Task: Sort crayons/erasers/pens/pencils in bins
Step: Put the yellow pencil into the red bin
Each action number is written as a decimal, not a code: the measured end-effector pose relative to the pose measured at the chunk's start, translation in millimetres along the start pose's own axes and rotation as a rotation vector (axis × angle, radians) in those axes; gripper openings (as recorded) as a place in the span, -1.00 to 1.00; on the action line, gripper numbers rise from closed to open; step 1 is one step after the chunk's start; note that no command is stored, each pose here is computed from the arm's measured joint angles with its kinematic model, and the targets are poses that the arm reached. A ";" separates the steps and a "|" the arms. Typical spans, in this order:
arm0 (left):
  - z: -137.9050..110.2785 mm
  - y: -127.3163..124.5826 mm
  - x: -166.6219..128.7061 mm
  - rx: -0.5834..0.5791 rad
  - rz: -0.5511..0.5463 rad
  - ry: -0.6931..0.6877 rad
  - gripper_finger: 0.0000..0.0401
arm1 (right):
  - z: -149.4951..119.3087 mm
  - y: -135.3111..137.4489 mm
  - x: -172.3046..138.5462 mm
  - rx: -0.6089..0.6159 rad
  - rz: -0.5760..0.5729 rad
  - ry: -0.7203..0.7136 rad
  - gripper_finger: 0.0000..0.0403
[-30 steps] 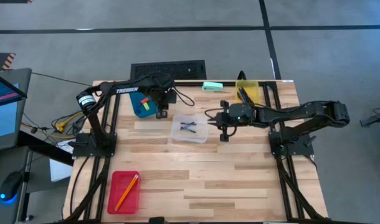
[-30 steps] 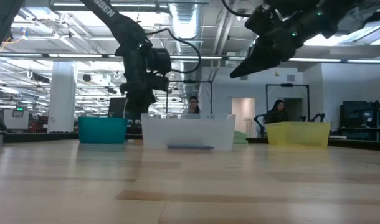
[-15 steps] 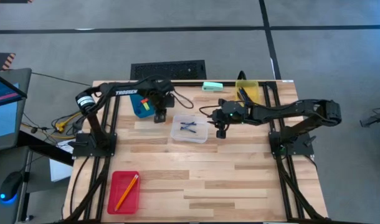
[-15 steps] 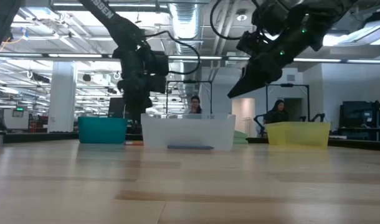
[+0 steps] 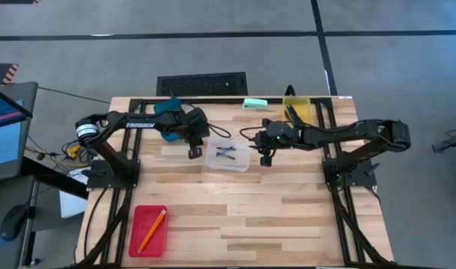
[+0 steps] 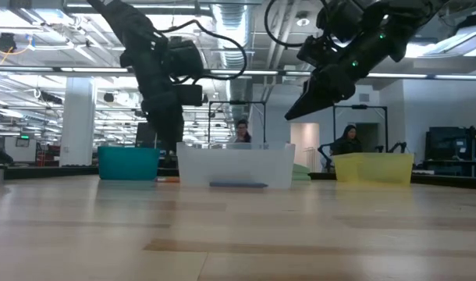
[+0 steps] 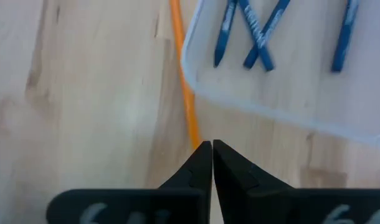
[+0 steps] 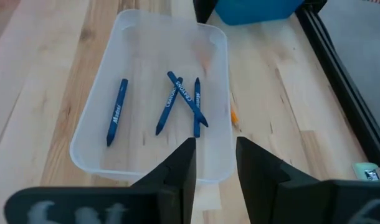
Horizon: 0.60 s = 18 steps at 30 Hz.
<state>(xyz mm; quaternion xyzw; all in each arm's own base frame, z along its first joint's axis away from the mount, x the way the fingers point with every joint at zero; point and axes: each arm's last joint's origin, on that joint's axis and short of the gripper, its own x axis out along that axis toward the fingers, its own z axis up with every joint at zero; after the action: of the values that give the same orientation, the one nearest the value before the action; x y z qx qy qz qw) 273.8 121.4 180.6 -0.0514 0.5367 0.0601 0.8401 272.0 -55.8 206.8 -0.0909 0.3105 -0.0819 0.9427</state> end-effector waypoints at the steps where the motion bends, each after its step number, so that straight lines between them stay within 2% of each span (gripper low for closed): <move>1: 0.7 -0.2 0.2 -0.016 -0.011 -0.009 -0.95 | 0.1 0.0 0.0 0.000 0.000 -0.001 -0.39; 11: -8.5 -2.5 6.7 -0.041 -0.010 0.021 -0.49 | 0.2 1.9 -0.1 -0.003 0.006 0.001 -0.39; 18: -23.8 -2.6 20.9 -0.065 0.051 0.004 -0.42 | 0.0 2.0 -0.1 -0.007 0.007 0.001 -0.39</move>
<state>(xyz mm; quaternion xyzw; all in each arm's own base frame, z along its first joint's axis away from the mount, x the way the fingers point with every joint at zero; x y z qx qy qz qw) 261.6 116.1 151.7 -0.0651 0.5371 0.0988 0.8352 272.1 -53.9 206.4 -0.0931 0.3116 -0.0776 0.9425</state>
